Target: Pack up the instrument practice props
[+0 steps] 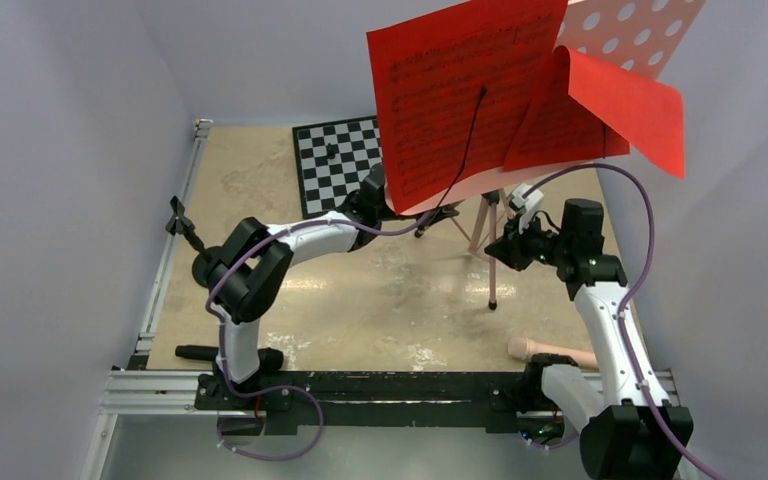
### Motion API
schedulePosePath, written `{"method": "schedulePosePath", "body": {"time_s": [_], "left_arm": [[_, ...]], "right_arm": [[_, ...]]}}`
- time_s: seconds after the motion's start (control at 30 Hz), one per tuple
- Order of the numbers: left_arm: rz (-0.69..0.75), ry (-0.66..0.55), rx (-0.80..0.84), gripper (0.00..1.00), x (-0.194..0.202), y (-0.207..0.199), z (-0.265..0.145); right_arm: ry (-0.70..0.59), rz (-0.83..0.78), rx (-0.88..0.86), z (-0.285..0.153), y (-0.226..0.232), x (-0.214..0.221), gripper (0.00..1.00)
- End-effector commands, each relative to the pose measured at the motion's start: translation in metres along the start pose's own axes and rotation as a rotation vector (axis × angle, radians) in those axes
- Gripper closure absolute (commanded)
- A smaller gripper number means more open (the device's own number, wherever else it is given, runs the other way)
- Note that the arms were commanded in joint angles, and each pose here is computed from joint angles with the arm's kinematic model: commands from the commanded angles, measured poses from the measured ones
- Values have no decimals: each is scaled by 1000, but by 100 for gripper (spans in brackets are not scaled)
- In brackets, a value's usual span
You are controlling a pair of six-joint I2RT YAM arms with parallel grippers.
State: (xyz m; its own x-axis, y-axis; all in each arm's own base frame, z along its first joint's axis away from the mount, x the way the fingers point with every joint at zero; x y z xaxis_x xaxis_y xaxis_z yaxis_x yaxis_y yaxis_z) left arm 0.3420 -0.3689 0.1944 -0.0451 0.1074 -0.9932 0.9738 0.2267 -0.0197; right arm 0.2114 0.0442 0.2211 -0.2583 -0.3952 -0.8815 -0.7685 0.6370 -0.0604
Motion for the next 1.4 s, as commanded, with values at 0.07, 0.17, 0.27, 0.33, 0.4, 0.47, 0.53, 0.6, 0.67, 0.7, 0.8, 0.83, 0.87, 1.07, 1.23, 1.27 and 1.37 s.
{"method": "schedulePosePath", "body": {"time_s": [0.07, 0.17, 0.27, 0.33, 0.4, 0.47, 0.53, 0.6, 0.67, 0.7, 0.8, 0.83, 0.87, 1.07, 1.23, 1.27, 1.37], "left_arm": [[-89, -23, 67, 100, -41, -17, -44], [-131, 10, 55, 100, -36, -16, -60], [-131, 28, 31, 100, -31, -19, -80], [-140, 48, 12, 100, -24, -21, -97], [-144, 64, -10, 100, -17, -19, -112], [-143, 80, -40, 100, -10, -16, -125], [-134, 98, -59, 100, -4, -13, -135], [-120, 106, -72, 100, -1, -11, -145], [-94, 113, -74, 100, 4, -11, -154], [-73, 117, -76, 100, 6, -11, -158], [-30, 126, -71, 100, 14, -8, -168], [-21, 127, -74, 100, 15, -5, -171], [-16, 129, -80, 100, 16, -2, -174], [7, 139, -79, 100, 20, 10, -181], [40, 160, -75, 100, 26, 9, -184], [43, 163, -75, 100, 27, 9, -184], [44, 173, -74, 94, 30, 8, -185]], "right_arm": [[33, 177, -161, 20, 38, -1, 100], [15, 218, -184, 28, 45, -8, 100], [12, 209, -204, 35, 50, -12, 100], [18, 207, -227, 40, 56, -12, 100], [24, 202, -251, 48, 61, -13, 100], [26, 192, -282, 55, 67, -15, 100], [30, 194, -324, 61, 76, -21, 100], [34, 198, -346, 67, 82, -25, 100], [36, 198, -367, 73, 88, -28, 100], [40, 195, -379, 76, 92, -28, 100], [59, 198, -404, 83, 101, -27, 100], [64, 200, -411, 84, 103, -27, 99], [72, 202, -419, 86, 105, -27, 99], [100, 183, -438, 87, 108, -29, 76], [129, 143, -465, 81, 108, -28, 42], [132, 123, -476, 79, 109, -29, 35], [149, 85, -491, 73, 109, -29, 11]]}}
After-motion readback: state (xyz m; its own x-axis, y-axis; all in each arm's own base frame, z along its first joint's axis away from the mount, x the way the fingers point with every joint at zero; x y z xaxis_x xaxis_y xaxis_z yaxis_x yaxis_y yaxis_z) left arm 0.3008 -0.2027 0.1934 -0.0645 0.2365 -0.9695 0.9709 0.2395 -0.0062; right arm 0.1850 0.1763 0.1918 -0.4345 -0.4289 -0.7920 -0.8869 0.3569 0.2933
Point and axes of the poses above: each gripper's point midway between its finger pads, its own z axis out along the fingers, its own y axis along the line the jaws close on, x = y × z, the point moved 8 cm from there along -z, back along the fingers, and after that the axes turned 12 degrees about -z, right-handed, at the moved point
